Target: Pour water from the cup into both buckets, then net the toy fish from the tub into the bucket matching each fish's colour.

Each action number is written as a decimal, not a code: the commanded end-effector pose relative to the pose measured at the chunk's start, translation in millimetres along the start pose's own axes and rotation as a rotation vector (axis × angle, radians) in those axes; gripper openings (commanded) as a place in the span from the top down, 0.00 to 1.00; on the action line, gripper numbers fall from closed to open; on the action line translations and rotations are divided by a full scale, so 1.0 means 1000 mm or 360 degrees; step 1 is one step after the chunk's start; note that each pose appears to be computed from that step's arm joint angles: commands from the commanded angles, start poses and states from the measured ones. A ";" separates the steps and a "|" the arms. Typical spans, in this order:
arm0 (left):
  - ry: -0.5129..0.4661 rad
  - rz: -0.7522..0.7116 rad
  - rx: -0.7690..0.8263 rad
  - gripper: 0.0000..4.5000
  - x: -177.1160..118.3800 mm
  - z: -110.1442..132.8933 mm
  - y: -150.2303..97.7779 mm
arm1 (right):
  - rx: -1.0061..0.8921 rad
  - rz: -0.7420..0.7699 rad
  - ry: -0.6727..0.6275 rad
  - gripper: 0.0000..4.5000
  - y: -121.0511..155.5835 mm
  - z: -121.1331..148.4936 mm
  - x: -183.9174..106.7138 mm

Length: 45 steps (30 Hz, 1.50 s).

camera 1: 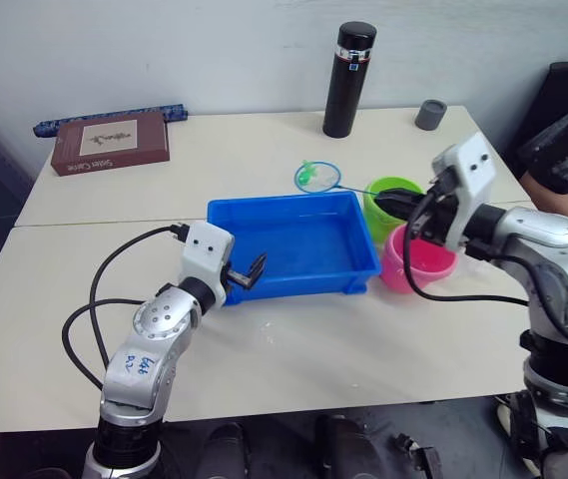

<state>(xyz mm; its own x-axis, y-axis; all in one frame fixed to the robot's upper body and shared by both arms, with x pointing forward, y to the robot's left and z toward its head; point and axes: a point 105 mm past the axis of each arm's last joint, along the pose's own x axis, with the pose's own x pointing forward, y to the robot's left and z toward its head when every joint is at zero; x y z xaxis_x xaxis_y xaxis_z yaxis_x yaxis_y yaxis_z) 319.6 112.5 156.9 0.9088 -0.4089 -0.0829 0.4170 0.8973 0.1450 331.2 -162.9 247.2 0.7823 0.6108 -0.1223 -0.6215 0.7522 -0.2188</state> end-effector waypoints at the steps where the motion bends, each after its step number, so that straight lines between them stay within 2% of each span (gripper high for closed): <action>1: -0.0083 -0.0048 0.0028 0.00 0.001 0.012 -0.005 | -0.0075 -0.0163 -0.0029 1.00 -0.019 0.003 -0.021; 10: -0.0092 -0.0082 0.0039 0.00 0.003 0.012 -0.007 | -0.0251 -0.0507 0.0123 1.00 -0.061 -0.035 -0.053; 18: -0.0098 -0.0085 0.0044 0.00 0.003 0.013 -0.007 | -0.0494 -0.0611 0.0172 1.00 -0.074 -0.049 -0.057; 26: -0.0100 -0.0078 0.0046 0.00 0.003 0.012 -0.007 | -0.0967 -0.0547 0.0240 1.00 -0.069 -0.052 -0.051; 35: -0.0099 -0.0073 0.0048 0.00 0.002 0.012 -0.006 | -0.1585 -0.0625 0.0374 1.00 -0.087 -0.054 -0.052; 40: -0.0099 -0.0071 0.0049 0.00 0.002 0.012 -0.006 | -0.1981 -0.0502 0.0399 1.00 -0.080 -0.055 -0.046; 45: -0.0100 -0.0063 0.0049 0.00 0.002 0.013 -0.005 | -0.2162 -0.0416 0.0380 1.00 -0.075 -0.056 -0.043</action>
<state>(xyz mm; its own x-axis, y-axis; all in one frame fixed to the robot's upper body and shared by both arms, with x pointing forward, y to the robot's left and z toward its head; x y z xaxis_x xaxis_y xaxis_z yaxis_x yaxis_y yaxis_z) 322.1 107.8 154.7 0.8931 -0.4422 -0.0826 0.4498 0.8804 0.1503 347.7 -259.6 197.2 0.9416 0.3191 -0.1070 -0.1066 -0.0188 -0.9941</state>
